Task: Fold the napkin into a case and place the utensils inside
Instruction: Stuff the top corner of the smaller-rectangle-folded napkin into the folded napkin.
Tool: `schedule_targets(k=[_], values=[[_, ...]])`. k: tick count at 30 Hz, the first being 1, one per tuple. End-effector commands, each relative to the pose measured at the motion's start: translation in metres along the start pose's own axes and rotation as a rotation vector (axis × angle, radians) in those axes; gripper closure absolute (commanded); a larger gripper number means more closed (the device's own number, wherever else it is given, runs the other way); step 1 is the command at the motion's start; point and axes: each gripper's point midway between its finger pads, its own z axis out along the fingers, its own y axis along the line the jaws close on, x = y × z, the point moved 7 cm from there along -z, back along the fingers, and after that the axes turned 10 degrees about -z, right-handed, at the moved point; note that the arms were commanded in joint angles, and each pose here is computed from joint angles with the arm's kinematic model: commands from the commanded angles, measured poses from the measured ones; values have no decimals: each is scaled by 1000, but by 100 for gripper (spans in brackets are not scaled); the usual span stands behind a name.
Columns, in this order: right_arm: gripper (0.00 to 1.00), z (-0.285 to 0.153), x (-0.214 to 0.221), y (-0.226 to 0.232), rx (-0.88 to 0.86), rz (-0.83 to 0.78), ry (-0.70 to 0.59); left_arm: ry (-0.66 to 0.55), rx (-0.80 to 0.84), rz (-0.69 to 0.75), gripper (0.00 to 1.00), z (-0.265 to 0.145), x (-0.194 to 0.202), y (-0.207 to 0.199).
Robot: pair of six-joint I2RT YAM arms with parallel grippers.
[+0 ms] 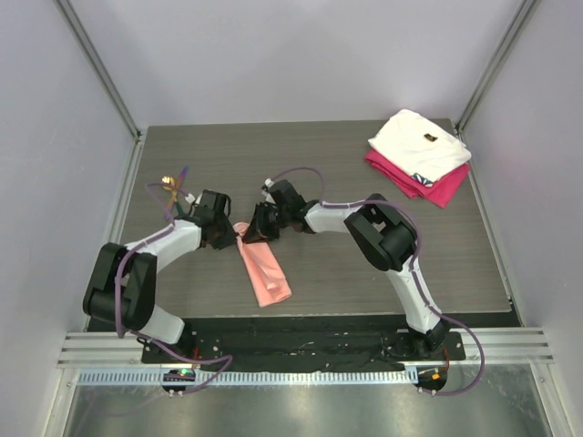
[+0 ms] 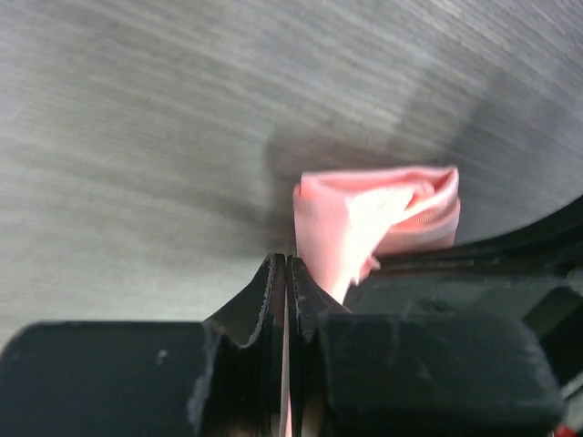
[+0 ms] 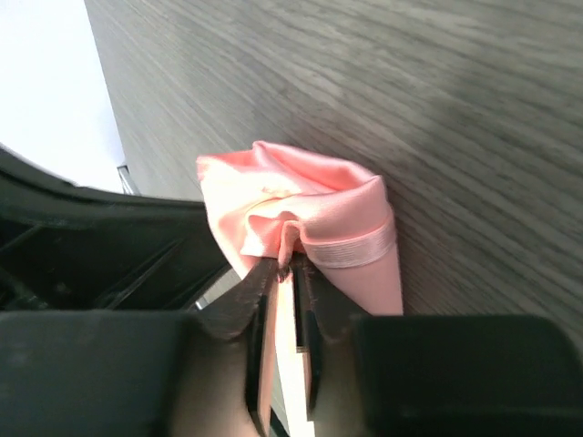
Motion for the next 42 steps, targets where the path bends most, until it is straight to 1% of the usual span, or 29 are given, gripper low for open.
schedule_targets(k=[1,2,4,7,11,13,15,18,23,24,25,28,32,40,42], values=[[71,-19,-4,13,54,-117,-18,-67,24,56,83,-36,-12,-3],[69,-23,-1,12,72,-108,0,-71,39,67,79,-41,-14,-6],[66,-31,-3,19,58,-116,-9,-84,58,79,72,-51,-17,-10],[65,-37,-5,21,46,-120,-11,-84,70,106,68,-59,-16,-15],[64,-44,-12,25,36,-128,-31,-74,52,165,67,-56,-9,-22],[59,-44,-14,27,32,-136,-36,-68,34,194,67,-53,-3,-26],[56,-41,-18,29,21,-134,-36,-69,28,191,67,-51,-1,-26],[54,-35,-23,27,27,-128,-48,-81,23,158,69,-52,-2,-26],[55,-25,-33,29,19,-107,-66,-132,14,117,75,-61,-5,-22],[57,-24,-34,29,18,-103,-71,-144,18,110,77,-64,-7,-21],[58,-22,-34,26,26,-95,-73,-153,20,107,82,-65,-7,-21],[59,-18,-37,27,19,-88,-74,-156,14,107,89,-64,-7,-18],[59,-14,-34,23,45,-84,-63,-128,15,114,89,-61,-3,-19],[59,-11,-27,16,153,-126,-53,-118,28,114,89,-60,-2,-21],[61,-8,-27,16,152,-124,-52,-114,28,113,90,-59,-2,-22]])
